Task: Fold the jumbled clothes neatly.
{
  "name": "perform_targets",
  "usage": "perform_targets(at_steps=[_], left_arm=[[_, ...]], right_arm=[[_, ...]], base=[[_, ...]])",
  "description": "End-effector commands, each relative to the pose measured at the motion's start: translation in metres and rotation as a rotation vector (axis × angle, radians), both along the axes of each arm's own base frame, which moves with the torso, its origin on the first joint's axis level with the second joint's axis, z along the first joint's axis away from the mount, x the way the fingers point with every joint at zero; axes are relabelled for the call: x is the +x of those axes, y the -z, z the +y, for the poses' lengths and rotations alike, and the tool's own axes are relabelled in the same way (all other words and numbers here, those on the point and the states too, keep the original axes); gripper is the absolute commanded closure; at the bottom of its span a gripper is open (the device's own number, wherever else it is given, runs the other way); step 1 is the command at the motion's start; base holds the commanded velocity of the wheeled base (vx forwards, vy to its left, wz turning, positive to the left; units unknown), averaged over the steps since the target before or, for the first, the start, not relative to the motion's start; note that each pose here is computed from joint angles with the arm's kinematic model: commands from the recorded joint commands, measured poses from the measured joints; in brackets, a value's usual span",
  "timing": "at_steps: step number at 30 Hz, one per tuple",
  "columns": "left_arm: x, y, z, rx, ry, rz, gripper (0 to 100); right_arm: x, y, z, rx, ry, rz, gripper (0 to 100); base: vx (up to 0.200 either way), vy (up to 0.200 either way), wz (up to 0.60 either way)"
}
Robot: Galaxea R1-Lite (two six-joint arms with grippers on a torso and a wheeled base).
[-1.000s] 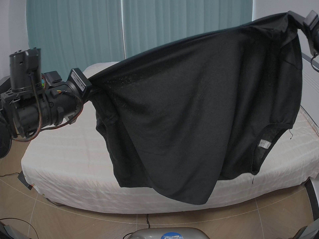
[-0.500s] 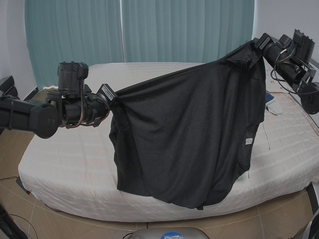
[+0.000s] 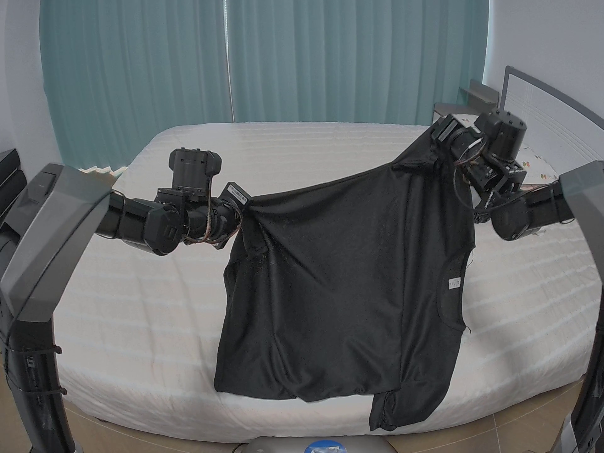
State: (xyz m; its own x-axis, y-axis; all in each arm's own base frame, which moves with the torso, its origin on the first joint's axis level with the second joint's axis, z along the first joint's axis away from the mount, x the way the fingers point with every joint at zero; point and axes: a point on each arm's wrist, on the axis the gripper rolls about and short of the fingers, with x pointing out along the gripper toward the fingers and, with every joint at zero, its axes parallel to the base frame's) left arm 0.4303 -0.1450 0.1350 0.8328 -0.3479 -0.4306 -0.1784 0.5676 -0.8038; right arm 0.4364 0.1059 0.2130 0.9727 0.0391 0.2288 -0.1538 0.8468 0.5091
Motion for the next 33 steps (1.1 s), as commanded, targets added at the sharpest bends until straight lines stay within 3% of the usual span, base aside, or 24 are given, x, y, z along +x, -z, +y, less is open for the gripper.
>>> perform_targets(at_steps=[1,15,18,19,24,28,33], left_arm=[[0.019,0.039,-0.005,-0.017,-0.023,0.070,100],[0.035,0.086,-0.008,-0.023,-0.063,0.152,100],[0.038,0.098,-0.006,-0.015,-0.073,0.170,100],[0.038,0.099,-0.006,-0.014,-0.073,0.172,0],[0.041,0.110,-0.005,-0.008,-0.076,0.189,0],[0.043,0.121,-0.004,0.028,-0.113,0.189,0],[0.056,0.134,0.002,0.147,-0.221,0.128,0]], right_arm=[[0.030,0.080,0.014,-0.032,-0.008,0.124,100],[0.062,0.160,0.023,-0.033,0.044,0.199,100],[0.064,0.185,0.022,-0.048,0.046,0.251,100],[0.064,0.187,0.022,-0.049,0.046,0.254,0],[0.064,0.211,0.020,-0.067,0.050,0.305,0],[0.058,0.240,0.001,-0.094,0.087,0.398,0],[0.058,0.223,-0.027,-0.078,0.134,0.398,0]], base=[[0.000,0.000,0.00],[0.000,0.000,0.00],[0.000,0.000,0.00],[0.000,0.000,0.00],[0.000,0.000,0.00],[0.000,0.000,0.00],[0.000,0.000,0.00]])
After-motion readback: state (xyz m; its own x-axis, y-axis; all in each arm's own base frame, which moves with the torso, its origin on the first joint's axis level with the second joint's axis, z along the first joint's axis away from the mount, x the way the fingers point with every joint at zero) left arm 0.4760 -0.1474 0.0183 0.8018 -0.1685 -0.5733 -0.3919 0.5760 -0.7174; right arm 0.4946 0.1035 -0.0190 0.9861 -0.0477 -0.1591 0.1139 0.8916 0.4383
